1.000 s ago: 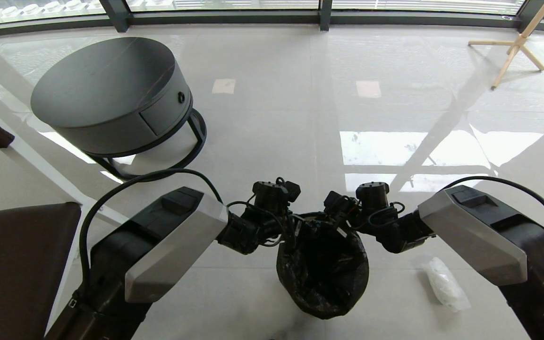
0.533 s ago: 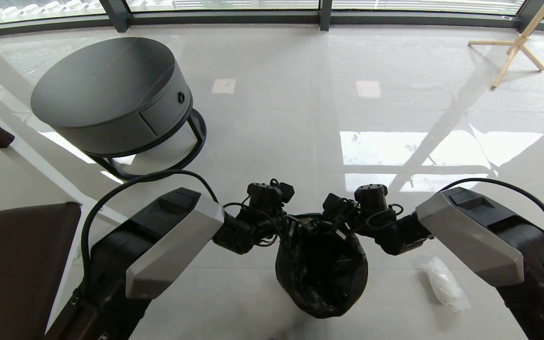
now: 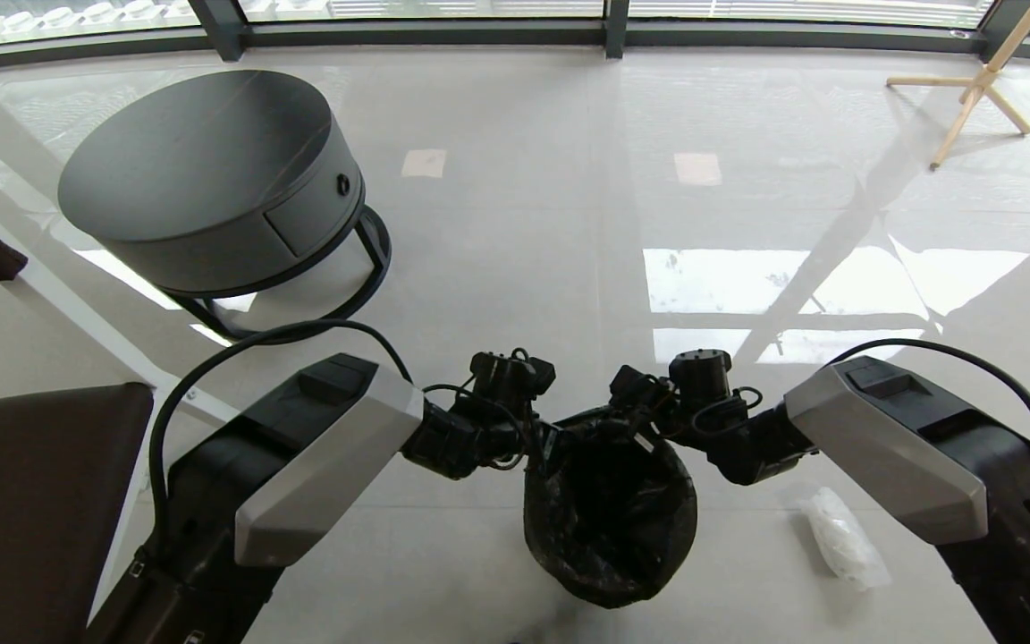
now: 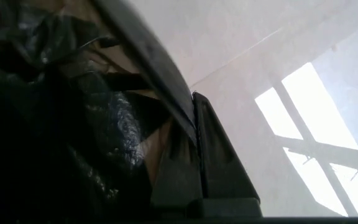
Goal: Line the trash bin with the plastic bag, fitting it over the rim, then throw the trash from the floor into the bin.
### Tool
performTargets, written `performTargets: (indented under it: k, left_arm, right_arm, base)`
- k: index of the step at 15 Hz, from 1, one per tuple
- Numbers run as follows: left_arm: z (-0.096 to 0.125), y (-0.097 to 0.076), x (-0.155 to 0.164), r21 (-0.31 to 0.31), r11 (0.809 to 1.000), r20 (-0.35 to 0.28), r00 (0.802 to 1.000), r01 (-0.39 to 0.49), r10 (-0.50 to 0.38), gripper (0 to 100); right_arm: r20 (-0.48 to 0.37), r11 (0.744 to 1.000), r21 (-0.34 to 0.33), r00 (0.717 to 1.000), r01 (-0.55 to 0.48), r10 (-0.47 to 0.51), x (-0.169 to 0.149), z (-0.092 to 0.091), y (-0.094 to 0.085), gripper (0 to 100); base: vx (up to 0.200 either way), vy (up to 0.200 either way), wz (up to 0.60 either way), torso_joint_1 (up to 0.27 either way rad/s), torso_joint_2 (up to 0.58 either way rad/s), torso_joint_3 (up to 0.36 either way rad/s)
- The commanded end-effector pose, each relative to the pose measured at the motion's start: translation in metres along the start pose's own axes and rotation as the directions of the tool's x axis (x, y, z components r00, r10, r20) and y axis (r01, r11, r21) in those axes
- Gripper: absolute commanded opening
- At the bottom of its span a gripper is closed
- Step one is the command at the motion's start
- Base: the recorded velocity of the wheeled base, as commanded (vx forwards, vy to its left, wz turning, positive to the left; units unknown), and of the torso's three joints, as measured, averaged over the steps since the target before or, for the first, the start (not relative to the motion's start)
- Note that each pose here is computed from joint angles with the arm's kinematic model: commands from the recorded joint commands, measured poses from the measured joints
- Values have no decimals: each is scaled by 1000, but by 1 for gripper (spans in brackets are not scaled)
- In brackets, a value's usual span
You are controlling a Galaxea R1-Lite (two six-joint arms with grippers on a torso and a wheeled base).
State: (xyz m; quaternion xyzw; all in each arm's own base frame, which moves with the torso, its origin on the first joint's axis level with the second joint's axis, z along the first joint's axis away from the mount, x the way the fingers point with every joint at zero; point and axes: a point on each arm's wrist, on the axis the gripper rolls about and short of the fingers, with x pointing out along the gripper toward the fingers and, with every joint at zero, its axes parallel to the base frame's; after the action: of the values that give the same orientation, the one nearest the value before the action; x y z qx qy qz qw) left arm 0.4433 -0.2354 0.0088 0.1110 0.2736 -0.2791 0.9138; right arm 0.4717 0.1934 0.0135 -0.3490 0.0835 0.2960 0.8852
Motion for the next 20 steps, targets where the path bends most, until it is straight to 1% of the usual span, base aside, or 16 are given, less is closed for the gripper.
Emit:
performTargets:
  k: [1,2,4,5,6,7,9,11,12,14,15,17,19,20]
  left_arm:
    - [17,-6,-13,4,1000,19,1000,8,-8,0]
    - [20,-9,-13,7,1000,30,999,12,-12,0]
    - [20,-12,-13,12,1000,33,999,15,-15,0]
    - [21,-12,-13,12,1000,42,999,14,-14,100]
    - [22,-12,-13,13,1000,54,998,12,-13,100]
    - [23,-12,-13,14,1000,57,998,13,-14,100]
    - [25,-15,-15,16,1000,62,998,18,-19,100]
    - [27,-15,-17,17,1000,65,998,18,-19,100]
    - [28,-15,-20,17,1000,69,997,19,-20,100]
    - [32,-15,-25,15,1000,76,997,20,-21,100]
    - [35,-15,-26,6,1000,90,996,19,-20,100]
    - [45,-14,-33,-24,1000,158,987,19,-15,100]
    - [50,-15,-44,-29,999,251,968,39,-31,100]
    - [49,-16,-48,-27,997,273,960,73,-63,100]
  right_arm:
    - [2,1000,0,1000,6,-6,1,0,-1,0]
    - [5,1000,-1,1000,6,-6,1,1,-1,100]
    - [18,1000,12,1000,13,-13,1,4,-4,100]
    - [22,1000,11,1000,14,-15,0,6,-6,100]
    - [33,1000,15,999,5,-6,-1,7,-7,100]
    - [60,999,44,998,-28,26,-2,10,-7,100]
    - [84,992,90,993,-84,77,-5,16,-6,100]
    - [124,980,150,986,-133,115,-5,21,-9,100]
    - [138,968,200,983,-149,123,-5,22,-11,100]
    - [163,950,264,978,-168,127,-8,28,-16,100]
    - [167,949,269,979,-163,120,-9,29,-19,100]
    - [165,940,304,980,-154,107,-13,28,-26,100]
    - [167,907,392,981,-156,96,-24,33,-34,100]
    - [168,899,410,981,-156,94,-29,34,-37,100]
  base:
    - [0,0,0,0,0,0]
    - [0,0,0,0,0,0]
    - [0,0,0,0,0,0]
    - [0,0,0,0,0,0]
    - [0,0,0,0,0,0]
    - [0,0,0,0,0,0]
    - [0,0,0,0,0,0]
    - [0,0,0,0,0,0]
    - [0,0,0,0,0,0]
    - [0,0,0,0,0,0]
    - [0,0,0,0,0,0]
    - [0,0,0,0,0,0]
    - [0,0,0,0,0,0]
    - [0,0,0,0,0,0]
